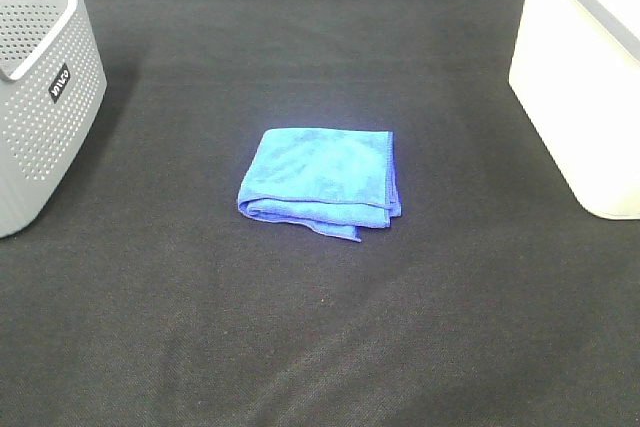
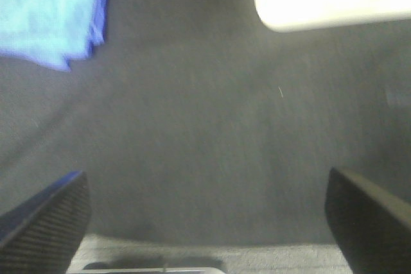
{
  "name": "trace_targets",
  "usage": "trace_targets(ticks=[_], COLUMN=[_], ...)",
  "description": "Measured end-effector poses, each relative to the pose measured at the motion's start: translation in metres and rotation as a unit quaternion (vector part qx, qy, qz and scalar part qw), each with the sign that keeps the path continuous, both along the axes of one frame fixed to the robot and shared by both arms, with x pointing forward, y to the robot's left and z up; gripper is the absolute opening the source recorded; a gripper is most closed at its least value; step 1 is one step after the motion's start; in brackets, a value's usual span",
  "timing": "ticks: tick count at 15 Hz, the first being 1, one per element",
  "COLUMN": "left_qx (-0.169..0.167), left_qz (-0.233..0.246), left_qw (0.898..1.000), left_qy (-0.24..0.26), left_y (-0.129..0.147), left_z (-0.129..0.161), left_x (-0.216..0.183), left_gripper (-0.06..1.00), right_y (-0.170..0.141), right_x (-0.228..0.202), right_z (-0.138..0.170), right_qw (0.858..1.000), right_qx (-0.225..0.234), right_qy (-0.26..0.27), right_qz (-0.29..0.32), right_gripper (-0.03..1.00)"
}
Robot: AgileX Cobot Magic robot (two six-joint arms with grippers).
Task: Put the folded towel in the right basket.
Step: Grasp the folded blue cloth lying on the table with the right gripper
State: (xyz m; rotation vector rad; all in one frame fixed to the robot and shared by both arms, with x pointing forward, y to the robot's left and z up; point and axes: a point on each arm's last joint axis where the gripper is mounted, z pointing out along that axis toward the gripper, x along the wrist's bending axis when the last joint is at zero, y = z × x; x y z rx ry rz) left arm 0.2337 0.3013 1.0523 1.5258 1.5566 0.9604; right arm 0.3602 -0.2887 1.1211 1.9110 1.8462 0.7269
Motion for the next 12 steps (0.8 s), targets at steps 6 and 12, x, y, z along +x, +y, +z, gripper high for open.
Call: trace_targets(ticks=[6, 12], left_qx=[0.0, 0.0], left_qz=[0.0, 0.0], left_qw=[1.0, 1.0], left_qy=[0.0, 0.0], left_y=[0.0, 0.0], left_z=[0.0, 0.0], left_x=[0.0, 0.0], left_gripper=[0.99, 0.99], right_y=[0.024, 0.089], right_x=[0.122, 0.272], right_z=[0.016, -0.074], right_qw=[0.994, 0.969], right_qx=[0.086, 0.174], right_qy=[0.029, 0.121], right_qz=[0.065, 0.129], right_gripper=[0.96, 0.96])
